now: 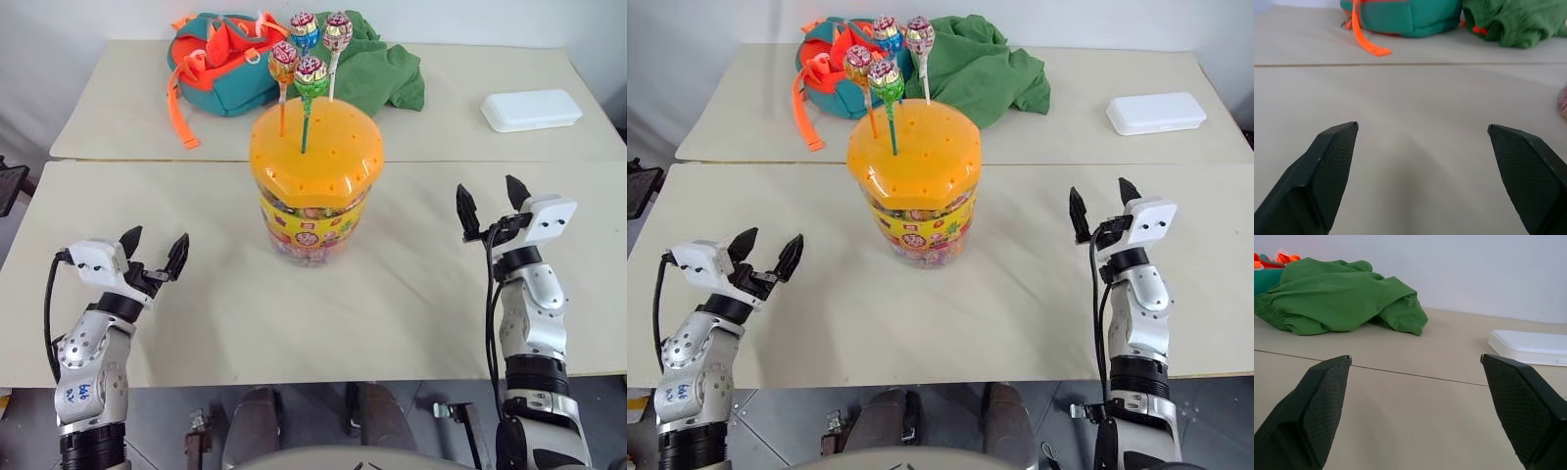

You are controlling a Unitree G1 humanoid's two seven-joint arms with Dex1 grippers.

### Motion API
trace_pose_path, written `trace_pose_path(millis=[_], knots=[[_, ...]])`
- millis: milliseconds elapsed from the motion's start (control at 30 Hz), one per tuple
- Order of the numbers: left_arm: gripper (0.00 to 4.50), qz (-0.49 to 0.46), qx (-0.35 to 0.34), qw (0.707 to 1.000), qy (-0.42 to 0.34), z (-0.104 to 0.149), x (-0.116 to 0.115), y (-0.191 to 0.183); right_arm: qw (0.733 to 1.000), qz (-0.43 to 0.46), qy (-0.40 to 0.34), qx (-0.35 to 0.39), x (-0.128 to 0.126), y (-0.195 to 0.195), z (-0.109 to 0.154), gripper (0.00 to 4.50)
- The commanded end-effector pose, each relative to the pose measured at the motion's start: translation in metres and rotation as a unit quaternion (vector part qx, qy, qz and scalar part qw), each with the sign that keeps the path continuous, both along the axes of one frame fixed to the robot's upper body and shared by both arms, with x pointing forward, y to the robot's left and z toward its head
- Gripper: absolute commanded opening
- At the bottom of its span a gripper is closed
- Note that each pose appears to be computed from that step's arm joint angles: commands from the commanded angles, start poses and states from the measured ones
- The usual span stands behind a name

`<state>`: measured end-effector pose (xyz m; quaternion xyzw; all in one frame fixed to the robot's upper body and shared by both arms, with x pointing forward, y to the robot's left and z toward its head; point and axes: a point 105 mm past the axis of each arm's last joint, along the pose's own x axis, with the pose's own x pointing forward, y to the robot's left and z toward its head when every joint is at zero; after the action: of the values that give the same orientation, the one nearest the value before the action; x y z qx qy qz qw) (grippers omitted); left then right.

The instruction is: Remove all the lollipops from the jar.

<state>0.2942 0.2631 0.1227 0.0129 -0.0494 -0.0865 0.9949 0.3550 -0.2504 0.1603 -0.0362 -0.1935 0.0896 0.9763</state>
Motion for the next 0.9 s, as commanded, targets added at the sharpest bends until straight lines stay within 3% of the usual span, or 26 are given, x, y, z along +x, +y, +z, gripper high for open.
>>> trace_pose_path(millis=[33, 133, 233, 367, 567, 733, 900], knots=[[4.5, -0.025, 0.012, 0.999, -0.03, 0.021, 0.003, -0.005, 0.998, 0.056, -0.018, -0.027, -0.008, 0.006, 0.017, 4.44], [4.5, -0.14, -0.023, 0.986, -0.082, 0.05, -0.007, -0.018, 0.987, 0.141, -0.036, -0.067, -0.034, 0.013, 0.036, 4.44], [4.5, -0.228, -0.028, 0.97, -0.082, 0.073, -0.009, -0.013, 0.972, 0.204, -0.043, -0.109, -0.067, 0.011, 0.058, 4.44], [4.5, -0.349, -0.037, 0.933, -0.079, 0.117, -0.006, -0.018, 0.956, 0.261, -0.096, -0.094, -0.111, 0.016, 0.1, 4.44], [4.5, -0.462, -0.073, 0.874, -0.134, 0.174, 0.013, -0.072, 0.947, 0.286, -0.142, -0.041, -0.142, 0.052, 0.117, 4.44], [4.5, -0.549, -0.056, 0.827, -0.107, 0.175, 0.014, -0.117, 0.939, 0.306, -0.152, -0.032, -0.147, 0.079, 0.11, 4.44], [4.5, -0.579, -0.053, 0.806, -0.11, 0.181, 0.022, -0.137, 0.936, 0.319, -0.14, -0.046, -0.146, 0.085, 0.101, 4.44]])
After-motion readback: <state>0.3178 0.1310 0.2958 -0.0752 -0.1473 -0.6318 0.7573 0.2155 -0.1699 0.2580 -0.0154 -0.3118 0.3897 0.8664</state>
